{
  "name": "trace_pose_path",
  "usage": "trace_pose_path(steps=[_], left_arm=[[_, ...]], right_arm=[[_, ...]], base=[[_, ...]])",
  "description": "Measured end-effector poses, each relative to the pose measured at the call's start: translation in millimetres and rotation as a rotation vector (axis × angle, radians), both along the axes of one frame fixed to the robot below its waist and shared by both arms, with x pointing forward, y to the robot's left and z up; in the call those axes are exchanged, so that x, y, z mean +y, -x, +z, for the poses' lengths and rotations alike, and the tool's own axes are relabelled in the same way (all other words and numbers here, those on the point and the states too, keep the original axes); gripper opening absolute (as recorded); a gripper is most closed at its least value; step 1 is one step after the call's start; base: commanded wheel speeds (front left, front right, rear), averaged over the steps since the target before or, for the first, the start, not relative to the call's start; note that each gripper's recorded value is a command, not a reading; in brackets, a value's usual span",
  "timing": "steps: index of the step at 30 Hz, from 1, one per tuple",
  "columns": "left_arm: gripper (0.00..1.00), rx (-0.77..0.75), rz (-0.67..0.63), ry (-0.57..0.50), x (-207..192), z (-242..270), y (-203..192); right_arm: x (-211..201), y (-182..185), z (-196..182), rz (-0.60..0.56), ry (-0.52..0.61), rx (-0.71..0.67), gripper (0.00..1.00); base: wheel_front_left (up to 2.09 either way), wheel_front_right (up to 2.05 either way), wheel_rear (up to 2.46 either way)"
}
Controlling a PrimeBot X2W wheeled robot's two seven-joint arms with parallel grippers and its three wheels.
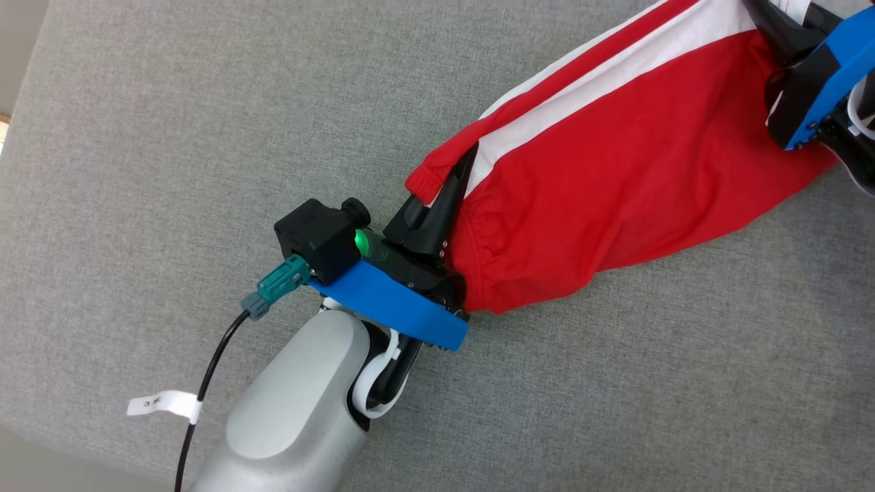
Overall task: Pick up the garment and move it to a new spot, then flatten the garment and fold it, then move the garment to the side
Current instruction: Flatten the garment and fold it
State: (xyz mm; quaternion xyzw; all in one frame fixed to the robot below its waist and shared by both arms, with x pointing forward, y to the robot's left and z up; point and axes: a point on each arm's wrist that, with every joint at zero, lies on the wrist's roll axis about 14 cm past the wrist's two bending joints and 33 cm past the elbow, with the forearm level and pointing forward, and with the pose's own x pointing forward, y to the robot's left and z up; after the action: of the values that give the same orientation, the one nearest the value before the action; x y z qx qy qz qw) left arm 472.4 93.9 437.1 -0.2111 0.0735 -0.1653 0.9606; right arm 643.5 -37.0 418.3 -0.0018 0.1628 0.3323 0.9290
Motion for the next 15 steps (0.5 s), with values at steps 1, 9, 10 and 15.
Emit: trace_pose_path(steps=[1,9,10,15], left_arm=[[0.0,0.008,-0.001,-0.001,0,-3,-1],[1.0,0.03,0.004,-0.045,3,-14,-2],[1.0,0.028,0.003,-0.057,4,-14,-1],[1.0,0.023,0.012,-0.09,8,-12,7]], right_arm=[[1,-1,-3,0.003,0.007,0.001,0.0],[-3,-2,-11,-0.007,0.025,0.011,1.0],[-6,-2,-10,-0.015,0.028,0.009,1.0],[-17,-1,2,-0.037,0.038,-0.012,1.0]], base=[[0.0,0.0,0.0],[0.0,0.0,0.0],[0.0,0.0,0.0],[0.0,0.0,0.0]])
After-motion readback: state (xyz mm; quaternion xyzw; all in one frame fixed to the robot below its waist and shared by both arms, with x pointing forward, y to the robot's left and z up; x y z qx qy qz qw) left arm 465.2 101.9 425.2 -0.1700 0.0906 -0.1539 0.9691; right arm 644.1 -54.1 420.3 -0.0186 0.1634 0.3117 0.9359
